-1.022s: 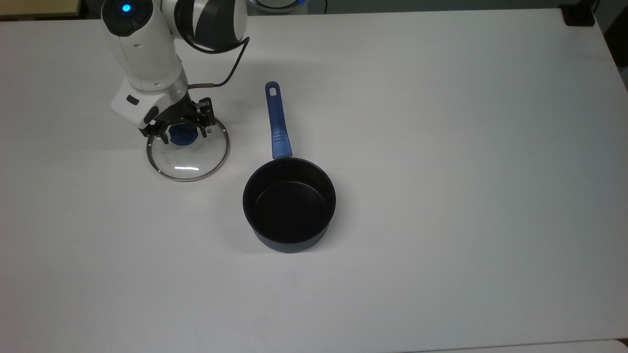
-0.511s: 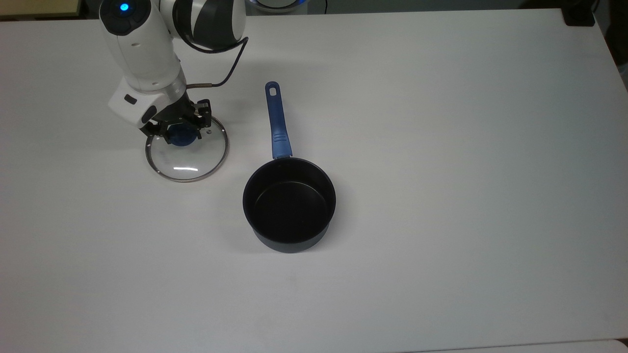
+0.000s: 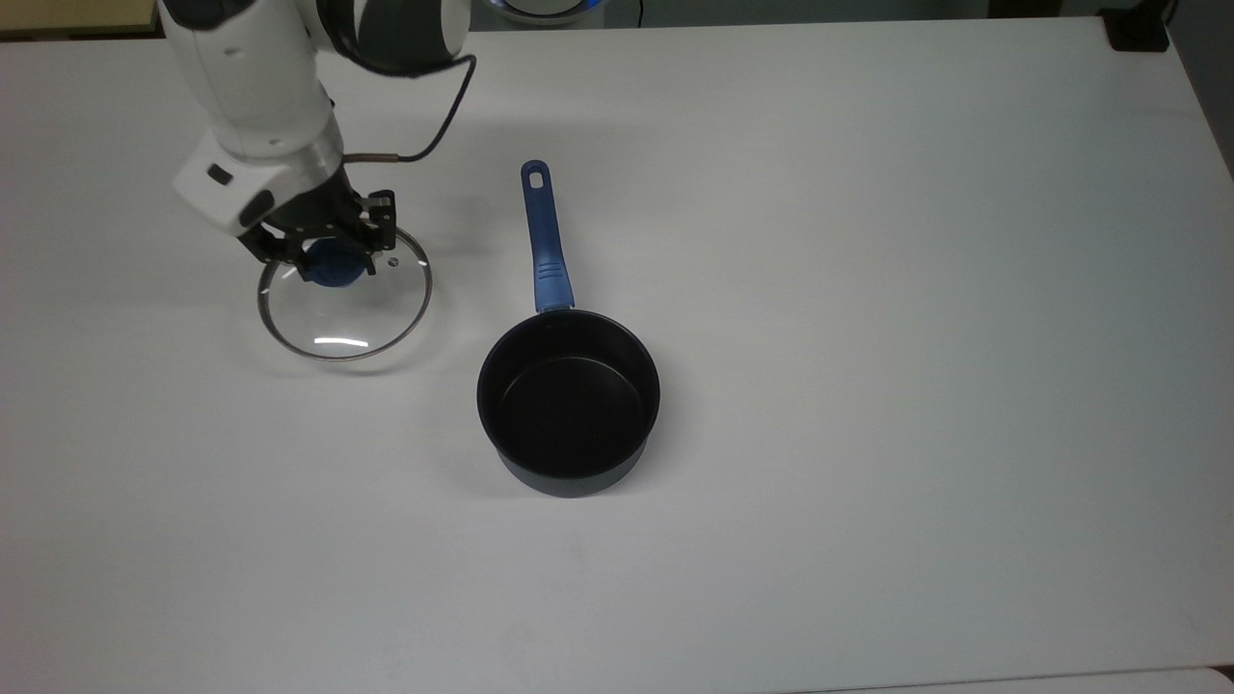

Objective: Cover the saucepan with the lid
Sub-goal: 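Lift the glass lid by its knob and carry it over the saucepan, then lower the lid onto the saucepan rim and open the gripper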

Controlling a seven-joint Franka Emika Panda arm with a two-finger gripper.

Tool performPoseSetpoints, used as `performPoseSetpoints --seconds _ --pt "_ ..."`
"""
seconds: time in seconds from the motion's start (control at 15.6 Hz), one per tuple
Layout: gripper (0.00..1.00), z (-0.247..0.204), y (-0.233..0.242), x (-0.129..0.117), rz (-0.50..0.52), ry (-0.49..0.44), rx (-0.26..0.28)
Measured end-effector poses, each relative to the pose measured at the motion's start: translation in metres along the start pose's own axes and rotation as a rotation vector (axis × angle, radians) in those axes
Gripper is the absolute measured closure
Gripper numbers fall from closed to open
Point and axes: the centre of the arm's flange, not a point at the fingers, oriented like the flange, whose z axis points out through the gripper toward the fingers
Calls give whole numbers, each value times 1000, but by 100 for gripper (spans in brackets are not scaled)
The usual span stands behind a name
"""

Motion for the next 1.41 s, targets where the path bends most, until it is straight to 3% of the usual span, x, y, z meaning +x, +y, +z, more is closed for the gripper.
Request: performPoseSetpoints --seconds 0.19,0.45,0.64,0.83,1.41 --pt "40 -46 -19 24 55 25 -2" --pt "40 -99 -93 60 141 85 39" --pt "40 -109 -175 85 155 112 55" --pt "40 -97 -216 100 138 130 61" --pt "40 -64 -204 124 180 166 50"
